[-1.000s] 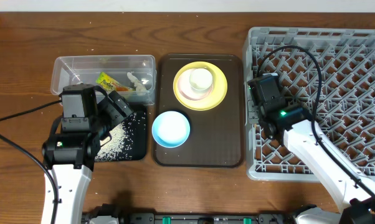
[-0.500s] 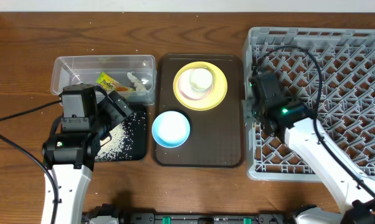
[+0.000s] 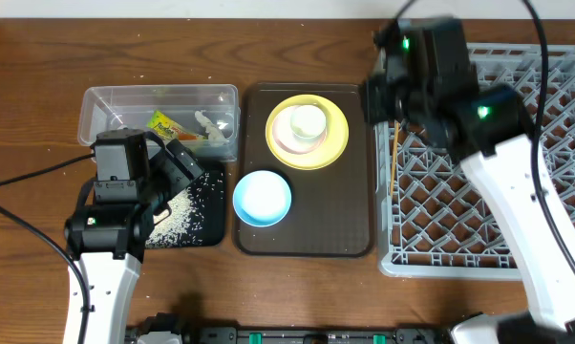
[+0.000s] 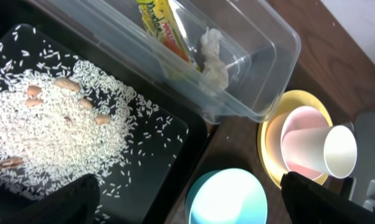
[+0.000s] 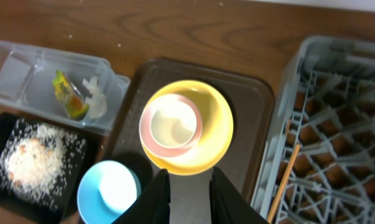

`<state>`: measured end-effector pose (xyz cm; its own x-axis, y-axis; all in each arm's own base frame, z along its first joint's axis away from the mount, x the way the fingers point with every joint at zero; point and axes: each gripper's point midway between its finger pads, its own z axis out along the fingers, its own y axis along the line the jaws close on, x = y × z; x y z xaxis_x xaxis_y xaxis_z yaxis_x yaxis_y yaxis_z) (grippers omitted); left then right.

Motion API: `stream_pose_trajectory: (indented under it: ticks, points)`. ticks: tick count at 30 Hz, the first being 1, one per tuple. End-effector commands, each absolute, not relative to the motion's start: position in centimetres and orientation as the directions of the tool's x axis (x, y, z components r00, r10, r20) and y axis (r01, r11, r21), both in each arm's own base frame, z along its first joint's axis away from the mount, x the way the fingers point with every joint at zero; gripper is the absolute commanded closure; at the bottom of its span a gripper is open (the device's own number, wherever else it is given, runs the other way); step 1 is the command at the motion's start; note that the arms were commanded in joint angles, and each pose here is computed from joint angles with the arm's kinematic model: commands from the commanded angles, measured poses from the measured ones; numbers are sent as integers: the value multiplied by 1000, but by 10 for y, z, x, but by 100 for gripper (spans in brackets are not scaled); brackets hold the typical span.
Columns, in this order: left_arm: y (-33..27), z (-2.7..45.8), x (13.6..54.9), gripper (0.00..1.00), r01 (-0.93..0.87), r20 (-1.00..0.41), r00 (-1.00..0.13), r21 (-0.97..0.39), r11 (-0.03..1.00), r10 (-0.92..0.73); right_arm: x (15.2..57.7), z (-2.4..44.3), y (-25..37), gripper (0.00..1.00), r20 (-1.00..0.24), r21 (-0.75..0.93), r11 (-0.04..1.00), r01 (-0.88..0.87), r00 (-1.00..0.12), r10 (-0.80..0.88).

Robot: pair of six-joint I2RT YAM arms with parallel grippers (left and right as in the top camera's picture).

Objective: Sort waste into correct bins and load items into the dishwasher rack
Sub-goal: 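Move the right gripper over the white cup on the yellow plate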

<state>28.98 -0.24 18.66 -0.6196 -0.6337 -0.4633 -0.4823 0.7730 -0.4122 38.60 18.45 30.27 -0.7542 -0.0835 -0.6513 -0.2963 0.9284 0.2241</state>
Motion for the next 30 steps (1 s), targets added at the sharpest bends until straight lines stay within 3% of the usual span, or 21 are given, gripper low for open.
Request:
stream_pose_trajectory:
  ticks: [1,6,16,30]
  points:
    - [0,191,292,5,-486,-474,-608,-413,770,-637,405,300,200,80,-640,202,904,-378,-749,-170]
    - [0,191,292,5,-486,-474,-608,-413,770,-637,423,275,227,77,-615,168,868,-467,-738,-278]
    - [0,191,292,5,-486,-474,-608,-413,770,-637,433,163,280,75,-455,-90,819,-566,-708,-540]
    - [0,191,292,5,-486,-474,-608,-413,770,-637,429,92,306,74,-358,-92,784,-614,-715,-601]
